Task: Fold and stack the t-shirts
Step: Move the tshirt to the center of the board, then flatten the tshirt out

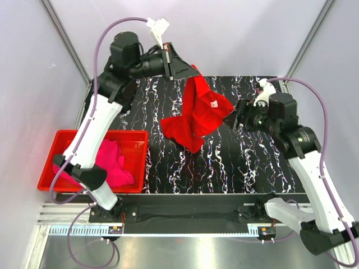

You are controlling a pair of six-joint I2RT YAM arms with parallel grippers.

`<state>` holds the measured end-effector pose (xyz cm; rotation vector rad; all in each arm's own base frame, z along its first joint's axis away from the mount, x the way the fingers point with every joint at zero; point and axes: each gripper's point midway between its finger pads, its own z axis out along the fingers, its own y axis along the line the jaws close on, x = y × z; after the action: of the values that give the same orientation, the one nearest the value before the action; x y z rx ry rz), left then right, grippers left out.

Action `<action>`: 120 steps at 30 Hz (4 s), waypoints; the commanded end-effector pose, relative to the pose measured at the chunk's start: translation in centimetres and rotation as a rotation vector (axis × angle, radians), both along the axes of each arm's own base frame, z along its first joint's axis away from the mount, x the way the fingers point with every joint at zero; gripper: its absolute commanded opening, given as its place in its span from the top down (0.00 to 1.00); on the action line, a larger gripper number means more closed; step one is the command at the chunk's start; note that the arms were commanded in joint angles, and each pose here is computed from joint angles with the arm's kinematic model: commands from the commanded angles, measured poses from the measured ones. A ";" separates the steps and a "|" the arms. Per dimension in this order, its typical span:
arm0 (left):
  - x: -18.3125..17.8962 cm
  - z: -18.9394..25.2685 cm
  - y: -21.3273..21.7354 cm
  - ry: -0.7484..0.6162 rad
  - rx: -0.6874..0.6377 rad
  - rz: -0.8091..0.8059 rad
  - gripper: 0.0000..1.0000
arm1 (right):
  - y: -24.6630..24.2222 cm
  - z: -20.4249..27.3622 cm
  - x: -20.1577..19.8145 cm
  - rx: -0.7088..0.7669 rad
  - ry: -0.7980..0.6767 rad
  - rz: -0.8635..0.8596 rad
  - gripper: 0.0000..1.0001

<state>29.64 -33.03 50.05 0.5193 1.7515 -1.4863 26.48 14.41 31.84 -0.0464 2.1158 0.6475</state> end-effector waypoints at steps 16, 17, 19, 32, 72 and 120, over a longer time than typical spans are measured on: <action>-7.0 6.5 3.4 -0.283 -0.087 -0.060 1.00 | 8.4 8.3 -5.1 0.321 -0.170 0.635 0.27; -7.1 6.6 3.5 -0.287 -0.089 -0.059 1.00 | 8.4 8.5 -5.5 0.327 -0.182 0.658 0.27; -7.2 6.7 3.6 -0.293 -0.092 -0.062 1.00 | 8.5 8.4 -6.3 0.329 -0.190 0.688 0.27; -7.6 7.4 3.6 -0.293 -0.121 -0.071 1.00 | 11.3 2.2 -4.6 0.072 -0.132 0.595 0.27; -4.3 18.4 15.5 -0.638 -0.329 0.742 1.00 | 1.6 35.9 2.7 0.139 -0.977 -0.158 1.00; -4.4 16.5 21.4 -0.787 -0.288 1.056 1.00 | -2.6 27.1 -1.8 0.026 -0.801 -0.175 1.00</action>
<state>24.48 -15.72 63.21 0.1365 1.0126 -0.7201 23.54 15.25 59.43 -0.2408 1.2890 0.5710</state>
